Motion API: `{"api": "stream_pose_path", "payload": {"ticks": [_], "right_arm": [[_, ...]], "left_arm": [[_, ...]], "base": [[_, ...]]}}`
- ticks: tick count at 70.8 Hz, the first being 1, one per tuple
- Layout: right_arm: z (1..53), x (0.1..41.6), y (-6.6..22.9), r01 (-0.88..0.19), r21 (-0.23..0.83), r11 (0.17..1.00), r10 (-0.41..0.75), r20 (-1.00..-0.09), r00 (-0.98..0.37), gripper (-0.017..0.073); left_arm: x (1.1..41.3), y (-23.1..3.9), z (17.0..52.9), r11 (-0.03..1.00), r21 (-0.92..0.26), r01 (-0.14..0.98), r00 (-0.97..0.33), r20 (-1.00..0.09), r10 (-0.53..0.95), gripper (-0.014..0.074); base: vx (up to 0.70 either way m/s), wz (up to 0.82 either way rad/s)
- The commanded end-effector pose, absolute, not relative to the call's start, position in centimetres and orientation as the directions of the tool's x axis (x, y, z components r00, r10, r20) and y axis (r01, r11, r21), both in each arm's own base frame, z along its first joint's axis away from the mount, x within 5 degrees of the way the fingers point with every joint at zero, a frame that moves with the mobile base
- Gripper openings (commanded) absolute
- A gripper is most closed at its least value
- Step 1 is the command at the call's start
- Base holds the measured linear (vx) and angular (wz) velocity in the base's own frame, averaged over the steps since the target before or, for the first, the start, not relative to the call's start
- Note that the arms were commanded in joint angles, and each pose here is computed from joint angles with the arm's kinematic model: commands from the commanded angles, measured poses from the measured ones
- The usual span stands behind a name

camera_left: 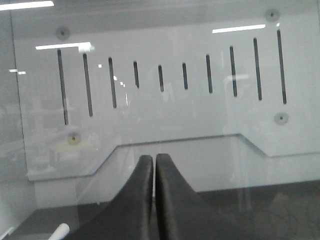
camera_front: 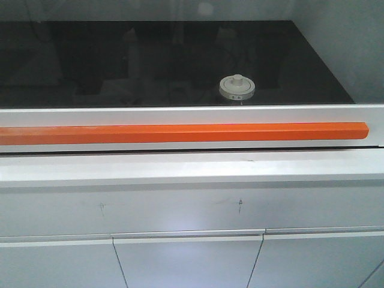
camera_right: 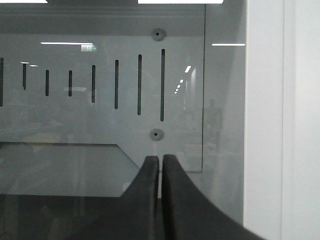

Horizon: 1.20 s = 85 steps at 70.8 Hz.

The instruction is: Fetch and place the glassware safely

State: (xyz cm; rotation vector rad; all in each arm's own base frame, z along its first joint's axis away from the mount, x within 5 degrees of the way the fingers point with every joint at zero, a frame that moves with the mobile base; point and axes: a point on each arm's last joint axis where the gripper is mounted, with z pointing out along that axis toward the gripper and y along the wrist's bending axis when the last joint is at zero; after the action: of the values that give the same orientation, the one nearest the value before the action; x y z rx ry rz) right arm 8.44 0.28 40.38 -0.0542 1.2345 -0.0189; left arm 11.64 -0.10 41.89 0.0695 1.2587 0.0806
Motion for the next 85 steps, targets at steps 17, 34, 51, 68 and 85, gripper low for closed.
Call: {"api": "stream_pose_path", "payload": {"ticks": [17, 34, 51, 68, 85], "right_arm": [[41.4, 10.0, 0.3, -0.013, -0.045, 0.999, -0.038, -0.934, 0.356, -0.0004], [40.0, 10.9, 0.3, -0.020, -0.033, 0.999, -0.028, -0.971, 0.237, -0.0004], [35.3, 12.1, 0.5, -0.024, -0.069, 0.997, -0.061, -0.966, 0.253, -0.0004], [29.3, 13.1, 0.6, -0.035, -0.106, 0.994, -0.099, -0.983, 0.156, -0.0004], [25.9, 14.9, 0.7, -0.049, -0.154, 0.987, -0.150, -0.985, 0.082, -0.0004]], "left_arm": [[12.6, -0.2, 42.8, 0.995, 0.093, -0.021, 0.338, -0.936, 0.094, -0.0007], [12.8, -0.2, 42.1, 0.996, 0.094, -0.011, 0.262, -0.961, 0.093, -0.0007], [13.6, -0.2, 38.6, 0.997, 0.081, -0.009, 0.236, -0.968, 0.081, -0.0007], [13.9, -0.1, 32.2, 0.997, 0.082, -0.013, 0.207, -0.975, 0.083, -0.0007], [13.5, -0.1, 27.1, 0.996, 0.085, -0.015, 0.167, -0.982, 0.086, -0.0007]], "base": [[0.00, 0.00], [0.00, 0.00], [0.00, 0.00], [0.00, 0.00], [0.00, 0.00]]}}
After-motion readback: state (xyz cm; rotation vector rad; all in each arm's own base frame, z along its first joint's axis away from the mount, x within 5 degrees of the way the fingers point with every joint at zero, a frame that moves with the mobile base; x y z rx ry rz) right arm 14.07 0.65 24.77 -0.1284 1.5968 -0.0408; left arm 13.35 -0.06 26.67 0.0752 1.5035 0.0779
